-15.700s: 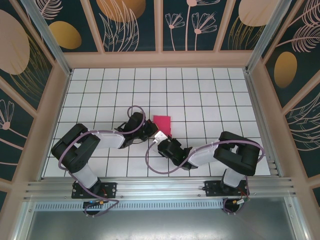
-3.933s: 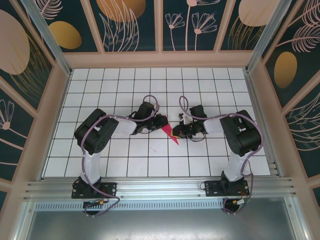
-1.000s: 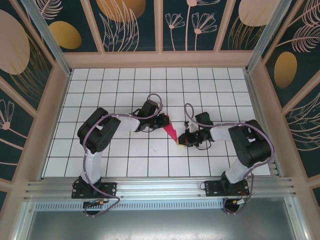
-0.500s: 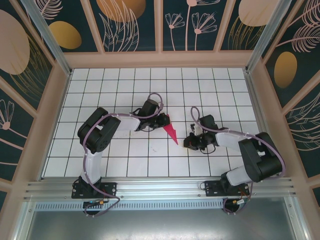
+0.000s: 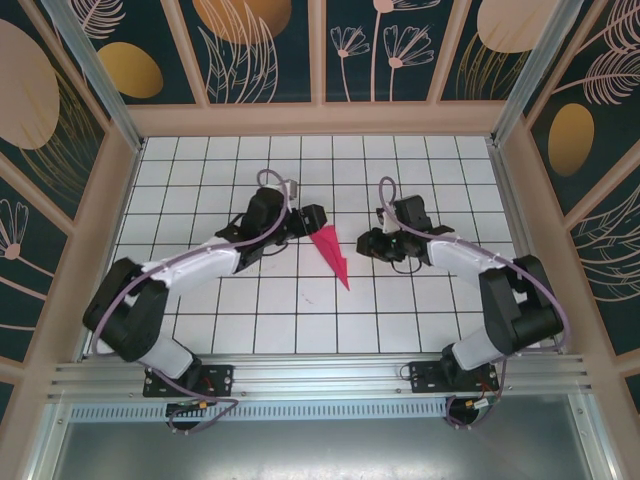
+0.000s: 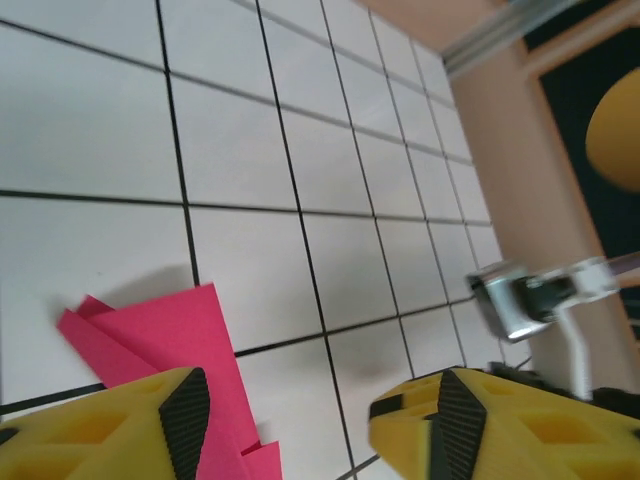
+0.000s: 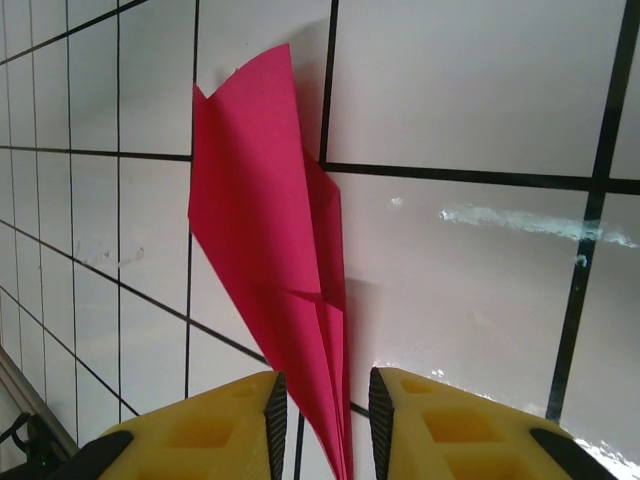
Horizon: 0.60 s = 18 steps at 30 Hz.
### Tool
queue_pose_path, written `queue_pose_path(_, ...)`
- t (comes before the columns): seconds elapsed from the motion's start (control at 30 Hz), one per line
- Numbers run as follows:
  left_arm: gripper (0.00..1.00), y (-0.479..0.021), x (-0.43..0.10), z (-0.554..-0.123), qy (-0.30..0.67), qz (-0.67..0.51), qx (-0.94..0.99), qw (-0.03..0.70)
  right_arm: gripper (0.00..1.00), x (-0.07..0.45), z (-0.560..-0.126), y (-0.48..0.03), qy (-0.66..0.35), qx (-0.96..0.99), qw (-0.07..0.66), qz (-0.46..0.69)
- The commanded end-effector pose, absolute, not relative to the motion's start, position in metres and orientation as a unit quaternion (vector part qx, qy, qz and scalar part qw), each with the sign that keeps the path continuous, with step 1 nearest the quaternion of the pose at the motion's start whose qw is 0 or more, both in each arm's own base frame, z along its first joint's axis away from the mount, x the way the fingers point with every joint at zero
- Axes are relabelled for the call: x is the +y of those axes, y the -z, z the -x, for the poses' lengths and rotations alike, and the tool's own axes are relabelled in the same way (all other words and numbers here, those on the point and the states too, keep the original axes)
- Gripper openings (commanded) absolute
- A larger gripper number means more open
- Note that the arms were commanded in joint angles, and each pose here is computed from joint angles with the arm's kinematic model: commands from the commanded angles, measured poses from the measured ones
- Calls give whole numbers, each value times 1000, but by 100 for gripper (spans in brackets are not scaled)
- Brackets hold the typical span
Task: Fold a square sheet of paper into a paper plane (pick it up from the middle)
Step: Turn over the paper plane at the center of the table.
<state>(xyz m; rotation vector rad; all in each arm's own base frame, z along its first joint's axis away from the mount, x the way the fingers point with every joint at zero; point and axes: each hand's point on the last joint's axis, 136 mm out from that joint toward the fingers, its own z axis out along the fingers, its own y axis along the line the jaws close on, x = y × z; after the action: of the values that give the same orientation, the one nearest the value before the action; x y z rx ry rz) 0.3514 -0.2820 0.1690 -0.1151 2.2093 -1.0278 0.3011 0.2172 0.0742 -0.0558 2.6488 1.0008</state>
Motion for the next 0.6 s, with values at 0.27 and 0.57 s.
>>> queue_pose_path(0.27,67,-106,-256,-335,376,115,874,285,38,256,-309,-46,-355,925,113,72)
queue_pose_path(0.57,66,-97,-264,-335,388,109,876,266,38,276,-299,-37,-365,921,94,96)
